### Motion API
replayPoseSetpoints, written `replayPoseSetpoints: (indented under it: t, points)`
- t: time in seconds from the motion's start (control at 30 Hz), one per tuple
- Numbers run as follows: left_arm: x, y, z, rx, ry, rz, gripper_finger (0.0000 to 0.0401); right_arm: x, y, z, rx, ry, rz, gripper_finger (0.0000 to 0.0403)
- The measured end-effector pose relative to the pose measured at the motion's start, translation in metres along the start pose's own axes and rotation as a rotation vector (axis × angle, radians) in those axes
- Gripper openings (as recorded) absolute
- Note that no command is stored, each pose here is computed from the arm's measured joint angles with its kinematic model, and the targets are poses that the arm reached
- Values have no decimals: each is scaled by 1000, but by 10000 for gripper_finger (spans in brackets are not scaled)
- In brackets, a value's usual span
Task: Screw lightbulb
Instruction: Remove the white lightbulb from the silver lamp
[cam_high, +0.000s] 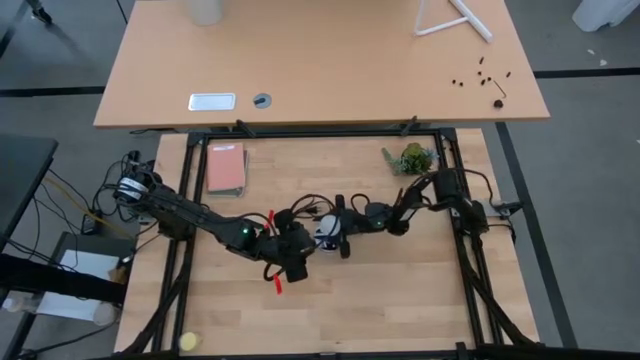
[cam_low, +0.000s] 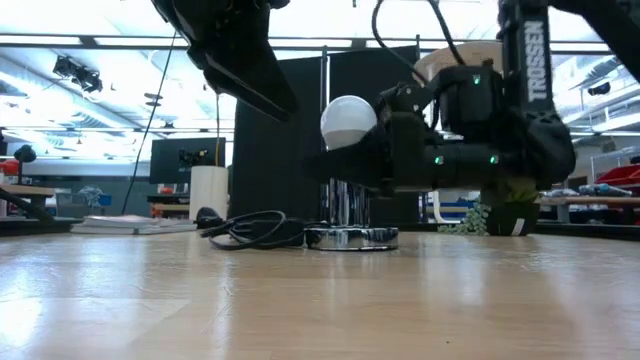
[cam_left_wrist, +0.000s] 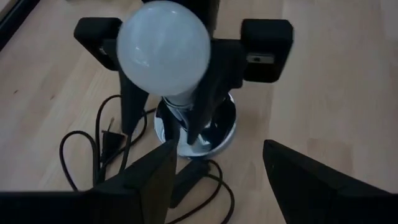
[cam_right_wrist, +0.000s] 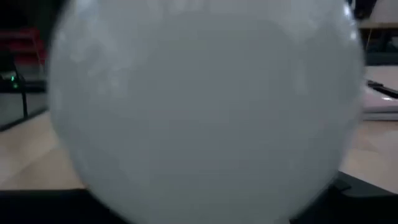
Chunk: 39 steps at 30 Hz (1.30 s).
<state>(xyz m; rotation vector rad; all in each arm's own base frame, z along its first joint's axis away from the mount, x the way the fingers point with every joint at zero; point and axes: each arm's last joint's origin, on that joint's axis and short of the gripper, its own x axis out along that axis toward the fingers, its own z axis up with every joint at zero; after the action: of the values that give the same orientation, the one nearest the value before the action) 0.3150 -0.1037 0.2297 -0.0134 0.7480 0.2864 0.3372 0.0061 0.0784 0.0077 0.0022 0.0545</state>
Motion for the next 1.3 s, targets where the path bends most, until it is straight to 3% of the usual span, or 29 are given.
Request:
replayPoseSetpoints:
  t: [0.33,0.67,1.3]
  points:
    - [1,4,-1,6,11,38,243,-9,-6,-18,93,49,64,263]
    - [7,13,5,-85,-7,58,243,-12,11,-19,77,58,-33,256]
    - [7,13,11,58,-74,89,243,-14,3,-34,65,96,-33,253]
